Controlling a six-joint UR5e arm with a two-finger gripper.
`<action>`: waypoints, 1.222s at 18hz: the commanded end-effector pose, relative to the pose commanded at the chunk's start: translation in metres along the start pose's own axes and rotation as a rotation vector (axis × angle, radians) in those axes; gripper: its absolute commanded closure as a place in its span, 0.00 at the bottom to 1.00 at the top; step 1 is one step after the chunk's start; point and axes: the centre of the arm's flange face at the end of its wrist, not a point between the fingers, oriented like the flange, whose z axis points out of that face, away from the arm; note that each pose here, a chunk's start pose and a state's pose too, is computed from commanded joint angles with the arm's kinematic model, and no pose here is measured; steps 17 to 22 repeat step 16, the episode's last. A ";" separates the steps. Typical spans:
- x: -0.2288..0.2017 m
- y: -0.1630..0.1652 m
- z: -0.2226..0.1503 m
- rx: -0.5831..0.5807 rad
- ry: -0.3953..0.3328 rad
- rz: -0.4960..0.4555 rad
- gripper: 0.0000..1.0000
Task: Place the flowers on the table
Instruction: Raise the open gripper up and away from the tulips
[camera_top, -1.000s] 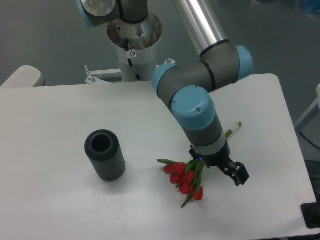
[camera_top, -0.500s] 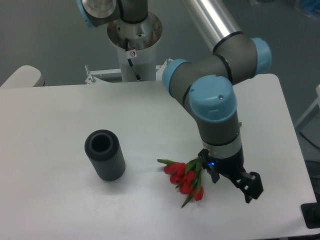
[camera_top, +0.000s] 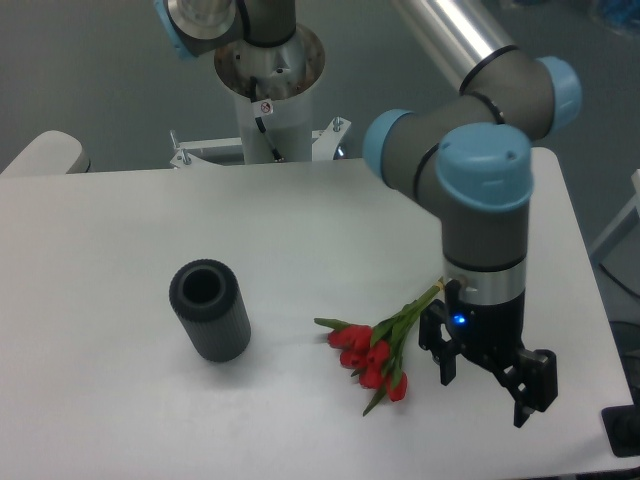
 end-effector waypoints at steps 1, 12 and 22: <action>0.000 0.000 -0.001 -0.001 -0.002 0.000 0.02; 0.002 -0.003 0.001 -0.001 0.001 0.006 0.01; 0.004 -0.003 0.003 -0.002 0.005 0.006 0.01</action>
